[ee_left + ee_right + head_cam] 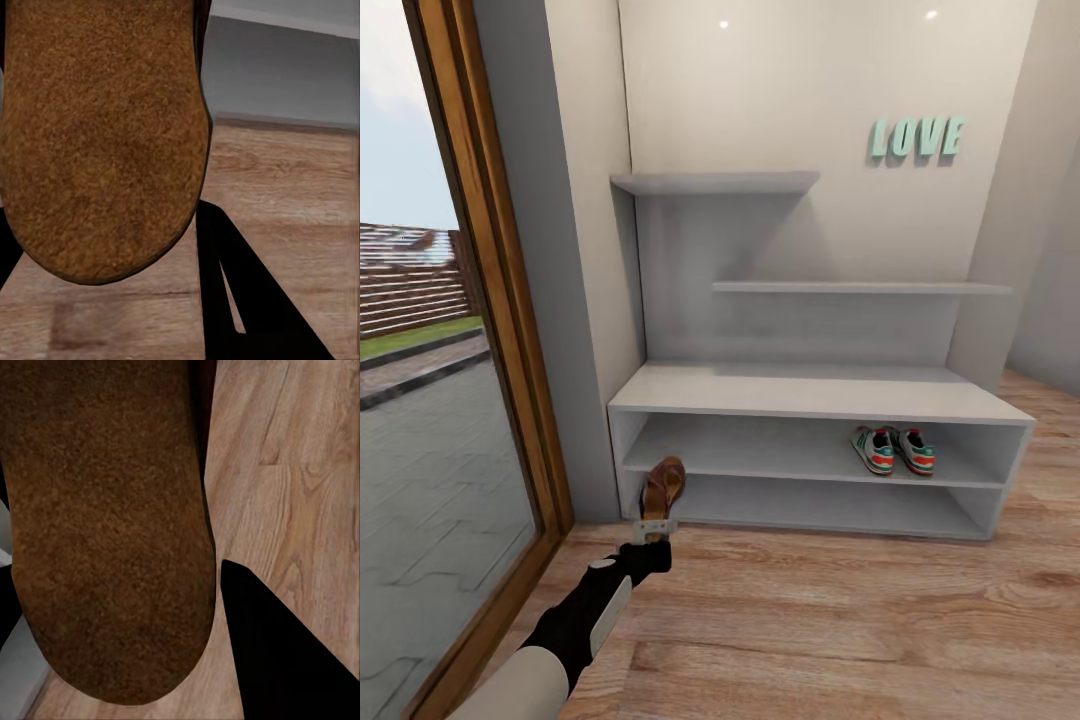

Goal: Pick up the two gym shoes and the two sandals from the corridor floor and place them onto the hallstand (shoe rack) in the corridor, making sure they are on the rack and not on the floor. Arrange them so the two gym shoes are next to each other and the two sandals are next to each other.

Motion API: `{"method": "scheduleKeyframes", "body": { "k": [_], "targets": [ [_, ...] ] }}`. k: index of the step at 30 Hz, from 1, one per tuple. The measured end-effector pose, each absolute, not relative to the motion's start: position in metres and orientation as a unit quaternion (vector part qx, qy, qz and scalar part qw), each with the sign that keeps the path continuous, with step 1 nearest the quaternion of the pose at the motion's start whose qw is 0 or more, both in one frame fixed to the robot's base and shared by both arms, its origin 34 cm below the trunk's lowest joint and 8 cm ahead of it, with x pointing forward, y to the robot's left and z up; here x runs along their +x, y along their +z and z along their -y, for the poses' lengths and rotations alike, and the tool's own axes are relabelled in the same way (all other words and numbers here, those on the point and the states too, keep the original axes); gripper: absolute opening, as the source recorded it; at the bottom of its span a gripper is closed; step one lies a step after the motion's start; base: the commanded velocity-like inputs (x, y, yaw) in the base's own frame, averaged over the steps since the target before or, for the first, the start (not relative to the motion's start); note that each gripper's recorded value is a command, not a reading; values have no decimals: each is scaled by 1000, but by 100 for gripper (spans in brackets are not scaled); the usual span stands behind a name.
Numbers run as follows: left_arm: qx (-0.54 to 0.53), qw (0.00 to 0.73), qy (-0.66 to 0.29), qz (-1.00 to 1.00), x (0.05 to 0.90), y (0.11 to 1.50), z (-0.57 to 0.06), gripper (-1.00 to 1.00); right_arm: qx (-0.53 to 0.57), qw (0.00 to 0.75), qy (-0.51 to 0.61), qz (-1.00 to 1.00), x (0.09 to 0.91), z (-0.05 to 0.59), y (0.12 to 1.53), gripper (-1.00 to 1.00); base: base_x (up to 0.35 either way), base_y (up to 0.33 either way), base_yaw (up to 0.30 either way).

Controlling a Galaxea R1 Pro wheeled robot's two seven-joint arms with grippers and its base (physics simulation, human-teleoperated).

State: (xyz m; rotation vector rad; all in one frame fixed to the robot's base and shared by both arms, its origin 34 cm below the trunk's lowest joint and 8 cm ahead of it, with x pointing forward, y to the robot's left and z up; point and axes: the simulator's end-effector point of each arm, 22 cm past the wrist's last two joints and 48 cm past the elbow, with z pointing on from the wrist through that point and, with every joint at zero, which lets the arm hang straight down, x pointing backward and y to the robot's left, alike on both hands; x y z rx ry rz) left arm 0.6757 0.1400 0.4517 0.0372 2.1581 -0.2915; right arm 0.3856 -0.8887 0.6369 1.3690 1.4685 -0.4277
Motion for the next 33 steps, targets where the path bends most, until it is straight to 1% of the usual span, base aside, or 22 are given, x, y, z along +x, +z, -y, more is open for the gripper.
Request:
{"method": "scheduleKeyframes", "body": {
  "k": [4,6,8,12,17,33],
  "targets": [
    [19,409,-119,-904,660,433,-135,-100,570,520,-184,-609,380,894,644,-100,0,0,0],
    [24,369,-121,-921,649,426,-130,-100,569,518,-189,-610,377,896,646,-100,0,0,0],
    [30,359,-121,-925,649,434,-128,-100,562,510,-203,-618,374,897,645,-100,0,0,0],
    [43,362,-108,-925,653,445,-132,-100,546,491,-236,-636,366,900,642,-100,0,0,0],
    [67,365,-77,-925,655,445,-140,-100,541,484,-248,-642,364,901,642,-100,0,0,0],
    [67,330,-76,-938,649,401,-141,-100,530,460,-271,-659,373,902,621,-100,0,0,0]
  ]
}}
